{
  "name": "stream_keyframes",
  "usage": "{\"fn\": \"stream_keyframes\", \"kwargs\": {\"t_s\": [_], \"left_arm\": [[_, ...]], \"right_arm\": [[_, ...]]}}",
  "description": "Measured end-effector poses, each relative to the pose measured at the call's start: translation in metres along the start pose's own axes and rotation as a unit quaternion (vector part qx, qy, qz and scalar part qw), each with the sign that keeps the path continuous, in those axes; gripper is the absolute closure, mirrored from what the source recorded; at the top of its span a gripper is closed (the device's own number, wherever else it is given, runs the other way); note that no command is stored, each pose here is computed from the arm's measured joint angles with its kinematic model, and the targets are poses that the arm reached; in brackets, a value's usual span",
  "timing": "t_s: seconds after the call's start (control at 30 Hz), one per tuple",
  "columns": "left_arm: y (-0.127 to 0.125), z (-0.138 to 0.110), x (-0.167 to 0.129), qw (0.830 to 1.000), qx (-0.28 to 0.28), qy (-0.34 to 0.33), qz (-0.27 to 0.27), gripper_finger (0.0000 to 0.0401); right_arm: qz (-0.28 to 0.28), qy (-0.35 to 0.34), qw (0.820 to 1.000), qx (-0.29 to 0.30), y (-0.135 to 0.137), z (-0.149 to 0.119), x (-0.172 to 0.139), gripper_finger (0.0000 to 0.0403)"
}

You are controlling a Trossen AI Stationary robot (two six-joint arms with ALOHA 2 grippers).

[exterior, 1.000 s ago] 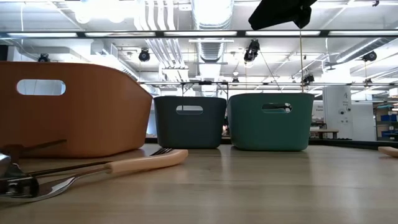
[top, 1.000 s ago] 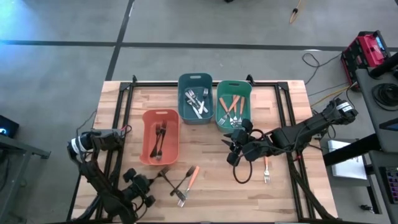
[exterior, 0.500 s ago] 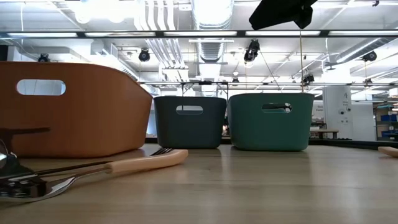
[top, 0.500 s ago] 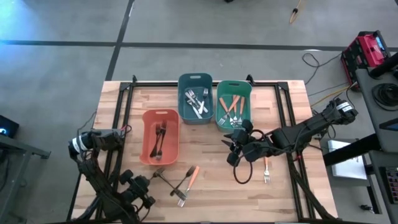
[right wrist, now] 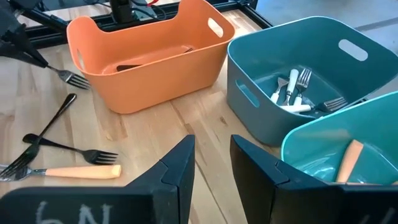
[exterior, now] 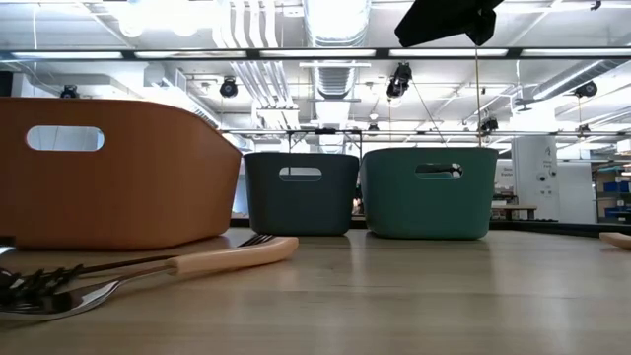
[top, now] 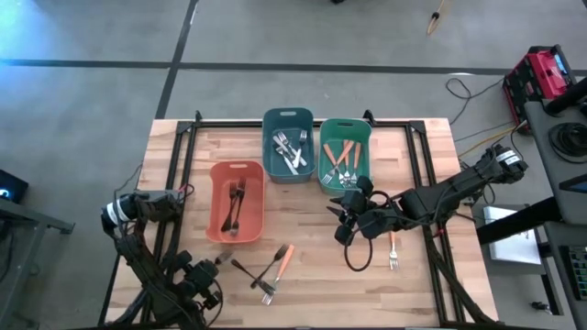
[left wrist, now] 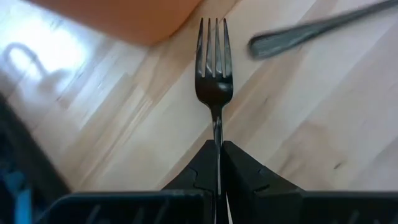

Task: Sort silverware by color (type)
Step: Put the black fork into the orange bin

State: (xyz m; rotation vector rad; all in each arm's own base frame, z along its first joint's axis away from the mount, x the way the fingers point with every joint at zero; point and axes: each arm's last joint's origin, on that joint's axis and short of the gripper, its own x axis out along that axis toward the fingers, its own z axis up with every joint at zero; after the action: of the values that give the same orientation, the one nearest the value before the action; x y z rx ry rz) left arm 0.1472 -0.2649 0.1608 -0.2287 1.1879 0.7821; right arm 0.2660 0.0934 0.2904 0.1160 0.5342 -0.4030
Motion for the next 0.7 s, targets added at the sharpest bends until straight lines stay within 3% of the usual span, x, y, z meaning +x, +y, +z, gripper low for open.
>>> {"fn": "stream_keyframes", "kwargs": {"t_s": [0.17,0.33,0.57,0.7], "left_arm": [[0.0,-0.001,-0.003,0.999,0.023,0.03,0.004,0.0401],[-0.01,0.005,-0.025,0.997,0.063,0.025,-0.042,0.0401],[-0.011,0.02,-0.053,0.994,0.071,-0.054,-0.056,0.0401],[-0.012,0.029,-0.068,0.984,0.08,-0.131,-0.085,0.0401]], "right_arm": [[0.0,0.0,1.0,0.0,0.0,0.0,0.0,0.031],[0.0,0.0,1.0,0.0,0.0,0.0,0.0,0.031],[0.001,0.0,1.0,-0.001,0.0,0.0,0.0,0.031],[0.001,0.001,1.0,-0.001,0.0,0.0,0.0,0.031]]}}
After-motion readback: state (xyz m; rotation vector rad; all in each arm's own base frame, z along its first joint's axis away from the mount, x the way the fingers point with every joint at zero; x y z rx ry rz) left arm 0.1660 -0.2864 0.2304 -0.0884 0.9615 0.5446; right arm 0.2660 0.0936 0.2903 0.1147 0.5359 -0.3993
